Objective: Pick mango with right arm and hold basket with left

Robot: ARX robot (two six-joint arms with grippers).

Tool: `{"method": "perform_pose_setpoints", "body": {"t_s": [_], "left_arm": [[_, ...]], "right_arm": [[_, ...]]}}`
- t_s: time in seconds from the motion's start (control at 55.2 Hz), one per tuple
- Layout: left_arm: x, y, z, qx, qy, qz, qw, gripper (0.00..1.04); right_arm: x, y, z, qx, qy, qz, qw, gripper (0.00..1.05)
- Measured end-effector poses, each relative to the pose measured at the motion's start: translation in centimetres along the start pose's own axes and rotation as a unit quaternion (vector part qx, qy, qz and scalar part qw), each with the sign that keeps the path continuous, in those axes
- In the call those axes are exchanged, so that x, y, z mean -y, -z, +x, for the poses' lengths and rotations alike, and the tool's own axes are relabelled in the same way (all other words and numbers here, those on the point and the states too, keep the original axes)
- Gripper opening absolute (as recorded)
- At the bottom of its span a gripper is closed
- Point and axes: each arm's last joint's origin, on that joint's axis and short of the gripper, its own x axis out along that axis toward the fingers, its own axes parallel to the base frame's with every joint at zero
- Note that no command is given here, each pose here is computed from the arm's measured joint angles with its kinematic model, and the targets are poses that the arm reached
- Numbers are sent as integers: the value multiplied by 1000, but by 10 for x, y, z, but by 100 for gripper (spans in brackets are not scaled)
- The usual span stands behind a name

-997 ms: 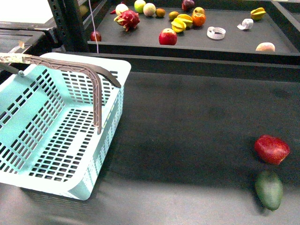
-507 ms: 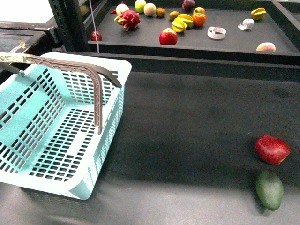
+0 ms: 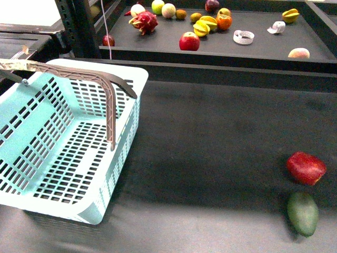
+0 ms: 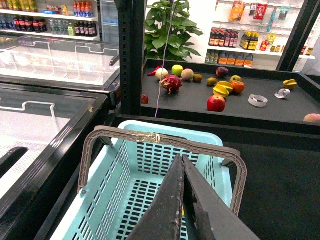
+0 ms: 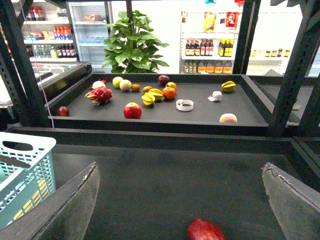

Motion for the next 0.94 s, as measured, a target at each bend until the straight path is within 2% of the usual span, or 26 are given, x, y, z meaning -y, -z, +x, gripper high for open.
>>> {"method": "perform_pose_setpoints", "body": {"t_s": [0.616, 0.689, 0.942], "left_arm": [[0, -1, -17, 1, 0, 1, 1000, 2], [0, 4, -25, -16, 0, 1, 1000, 2], [0, 2, -28, -2, 0, 1, 1000, 2]], "right_arm": [[0, 0, 0, 0, 0, 0, 1000, 97], [0, 0, 0, 0, 0, 0, 1000, 97], [0, 0, 0, 0, 0, 0, 1000, 97]]}}
